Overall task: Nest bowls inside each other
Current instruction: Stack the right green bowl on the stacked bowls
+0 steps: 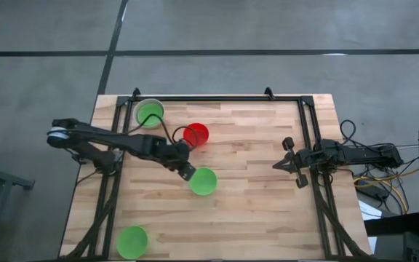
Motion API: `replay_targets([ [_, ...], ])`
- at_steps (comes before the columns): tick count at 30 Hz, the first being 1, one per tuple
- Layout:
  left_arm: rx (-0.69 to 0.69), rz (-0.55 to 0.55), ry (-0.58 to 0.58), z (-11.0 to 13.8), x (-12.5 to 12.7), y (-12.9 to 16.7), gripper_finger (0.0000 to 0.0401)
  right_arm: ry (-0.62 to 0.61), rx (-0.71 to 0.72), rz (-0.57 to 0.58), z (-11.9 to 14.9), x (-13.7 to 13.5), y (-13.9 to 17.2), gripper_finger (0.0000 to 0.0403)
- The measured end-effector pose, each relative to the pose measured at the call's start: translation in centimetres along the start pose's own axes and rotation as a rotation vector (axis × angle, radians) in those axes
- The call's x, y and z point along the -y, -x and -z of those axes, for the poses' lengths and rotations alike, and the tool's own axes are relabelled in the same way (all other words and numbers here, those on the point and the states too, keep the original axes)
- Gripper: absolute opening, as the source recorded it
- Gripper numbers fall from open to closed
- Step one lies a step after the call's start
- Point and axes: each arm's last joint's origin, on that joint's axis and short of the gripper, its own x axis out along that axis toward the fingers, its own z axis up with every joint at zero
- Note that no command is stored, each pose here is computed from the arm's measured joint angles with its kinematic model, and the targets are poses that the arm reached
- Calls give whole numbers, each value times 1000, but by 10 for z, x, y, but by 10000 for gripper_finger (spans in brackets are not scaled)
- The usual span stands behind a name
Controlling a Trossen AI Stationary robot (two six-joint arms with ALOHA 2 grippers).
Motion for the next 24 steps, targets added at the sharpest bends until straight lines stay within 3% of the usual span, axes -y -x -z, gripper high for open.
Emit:
replay_targets([
  [24,-125,-23,55,4,10,-33,138,0,0,0,0,0,0,9],
])
